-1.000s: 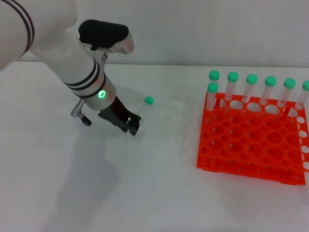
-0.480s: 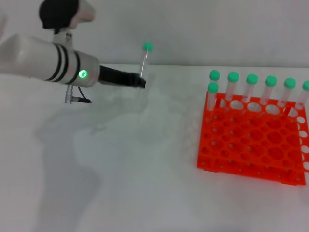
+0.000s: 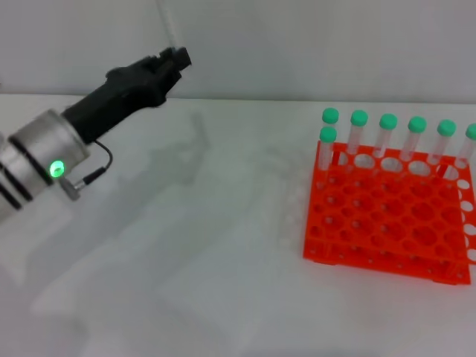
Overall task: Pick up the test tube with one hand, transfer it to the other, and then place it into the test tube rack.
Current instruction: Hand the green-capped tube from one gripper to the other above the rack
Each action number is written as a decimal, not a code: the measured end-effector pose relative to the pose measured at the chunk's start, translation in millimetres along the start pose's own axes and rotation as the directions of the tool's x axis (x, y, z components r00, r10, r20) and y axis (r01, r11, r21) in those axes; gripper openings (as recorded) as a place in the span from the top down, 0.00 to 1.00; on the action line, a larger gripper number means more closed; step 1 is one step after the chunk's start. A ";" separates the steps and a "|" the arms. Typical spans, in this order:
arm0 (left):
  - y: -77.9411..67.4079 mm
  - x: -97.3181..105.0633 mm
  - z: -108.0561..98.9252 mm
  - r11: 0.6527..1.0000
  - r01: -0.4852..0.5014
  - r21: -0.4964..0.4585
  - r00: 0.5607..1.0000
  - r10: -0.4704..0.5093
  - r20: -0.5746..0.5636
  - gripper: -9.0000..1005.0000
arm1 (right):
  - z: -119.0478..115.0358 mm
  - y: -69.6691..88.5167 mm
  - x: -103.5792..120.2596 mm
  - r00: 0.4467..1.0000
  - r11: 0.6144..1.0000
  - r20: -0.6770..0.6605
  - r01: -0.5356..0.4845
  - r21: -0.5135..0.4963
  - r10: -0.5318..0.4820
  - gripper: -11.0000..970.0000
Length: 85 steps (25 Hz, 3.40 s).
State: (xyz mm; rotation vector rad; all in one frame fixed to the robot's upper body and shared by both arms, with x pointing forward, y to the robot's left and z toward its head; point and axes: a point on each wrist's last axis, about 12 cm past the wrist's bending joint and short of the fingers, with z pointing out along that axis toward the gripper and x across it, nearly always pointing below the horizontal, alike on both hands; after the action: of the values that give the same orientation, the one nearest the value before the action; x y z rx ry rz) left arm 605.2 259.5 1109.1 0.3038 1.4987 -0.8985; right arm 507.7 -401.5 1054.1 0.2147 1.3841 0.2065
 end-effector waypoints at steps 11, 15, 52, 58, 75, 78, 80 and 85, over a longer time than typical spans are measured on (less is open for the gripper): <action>-79.8 52.9 20.9 0.917 -0.360 0.172 0.924 0.325 0.204 0.80 | 13.9 -2.8 -67.3 0.996 0.892 -0.067 -0.086 -0.444 0.062 0.12; -93.9 66.1 46.0 0.927 -0.329 0.180 0.943 0.312 0.116 0.80 | 20.8 20.8 -86.8 0.994 0.728 -0.110 -0.070 -0.682 -0.008 0.12; -134.7 99.9 81.1 0.890 -0.358 0.283 0.916 0.393 -0.079 0.80 | 75.4 139.1 -45.2 0.956 0.482 -0.260 -0.167 -0.860 -0.133 0.14; -135.5 100.4 80.9 0.889 -0.357 0.287 0.916 0.394 -0.081 0.80 | 74.9 139.6 -44.3 0.958 0.486 -0.261 -0.171 -0.857 -0.123 0.23; -134.4 101.0 79.2 0.893 -0.353 0.278 0.918 0.388 -0.082 0.80 | 70.8 133.0 -43.9 0.962 0.494 -0.239 -0.144 -0.857 -0.134 0.76; -133.3 101.3 77.8 0.898 -0.350 0.268 0.920 0.383 -0.082 0.80 | 70.3 132.2 -44.0 0.962 0.496 -0.239 -0.144 -0.857 -0.135 0.76; -133.0 101.3 77.5 0.898 -0.351 0.266 0.920 0.384 -0.081 0.80 | 70.2 131.5 -44.3 0.962 0.497 -0.237 -0.142 -0.856 -0.134 0.76; -131.4 103.7 72.7 0.892 -0.374 0.255 0.911 0.404 -0.077 0.80 | 70.1 131.7 -44.4 0.963 0.496 -0.235 -0.139 -0.857 -0.136 0.76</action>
State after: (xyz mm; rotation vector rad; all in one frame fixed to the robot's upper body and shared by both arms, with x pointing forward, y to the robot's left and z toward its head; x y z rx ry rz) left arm 552.5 90.2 1065.7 0.8232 1.3787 -0.7392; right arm 566.5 -288.8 1143.8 -0.7138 1.3828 0.9558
